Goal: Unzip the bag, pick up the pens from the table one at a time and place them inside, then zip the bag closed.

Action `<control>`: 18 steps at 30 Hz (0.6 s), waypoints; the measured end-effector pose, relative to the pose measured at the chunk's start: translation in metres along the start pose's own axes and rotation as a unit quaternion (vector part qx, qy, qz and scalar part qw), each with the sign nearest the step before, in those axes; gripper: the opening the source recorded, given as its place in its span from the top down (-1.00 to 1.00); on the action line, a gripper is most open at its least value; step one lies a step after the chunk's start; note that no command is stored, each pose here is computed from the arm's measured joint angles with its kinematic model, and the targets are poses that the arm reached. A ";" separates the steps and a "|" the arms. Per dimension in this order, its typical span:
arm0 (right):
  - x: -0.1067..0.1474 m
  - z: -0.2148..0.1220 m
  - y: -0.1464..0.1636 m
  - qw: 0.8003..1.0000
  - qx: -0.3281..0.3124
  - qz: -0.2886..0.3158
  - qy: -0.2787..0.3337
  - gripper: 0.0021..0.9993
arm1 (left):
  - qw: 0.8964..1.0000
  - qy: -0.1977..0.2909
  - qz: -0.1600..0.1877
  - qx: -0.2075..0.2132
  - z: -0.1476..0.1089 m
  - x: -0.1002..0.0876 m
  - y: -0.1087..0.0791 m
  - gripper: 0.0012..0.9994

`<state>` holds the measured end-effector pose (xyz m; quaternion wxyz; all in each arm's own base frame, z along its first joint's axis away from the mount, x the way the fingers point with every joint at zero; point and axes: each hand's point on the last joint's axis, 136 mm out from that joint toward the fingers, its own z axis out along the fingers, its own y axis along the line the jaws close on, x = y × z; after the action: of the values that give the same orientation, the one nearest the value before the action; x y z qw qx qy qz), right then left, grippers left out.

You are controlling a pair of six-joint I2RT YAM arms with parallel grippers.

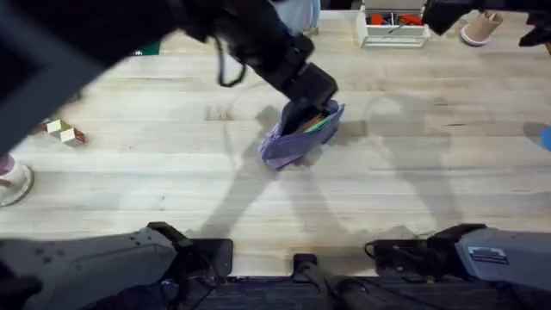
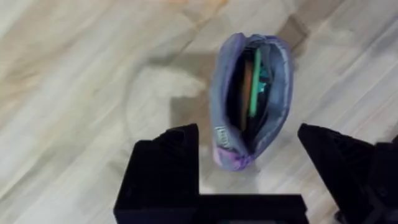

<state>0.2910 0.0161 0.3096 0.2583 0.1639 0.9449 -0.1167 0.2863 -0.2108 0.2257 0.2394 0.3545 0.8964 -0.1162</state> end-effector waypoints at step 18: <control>0.004 -0.008 0.021 0.999 -0.023 -0.028 -0.010 -0.99 | 0.995 0.045 0.073 -0.043 -0.048 0.055 0.054 -1.00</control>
<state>0.2918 0.0388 0.3108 0.2683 0.1299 0.9489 -0.1038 0.2719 -0.1218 0.2362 0.2219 0.4137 0.8819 -0.0441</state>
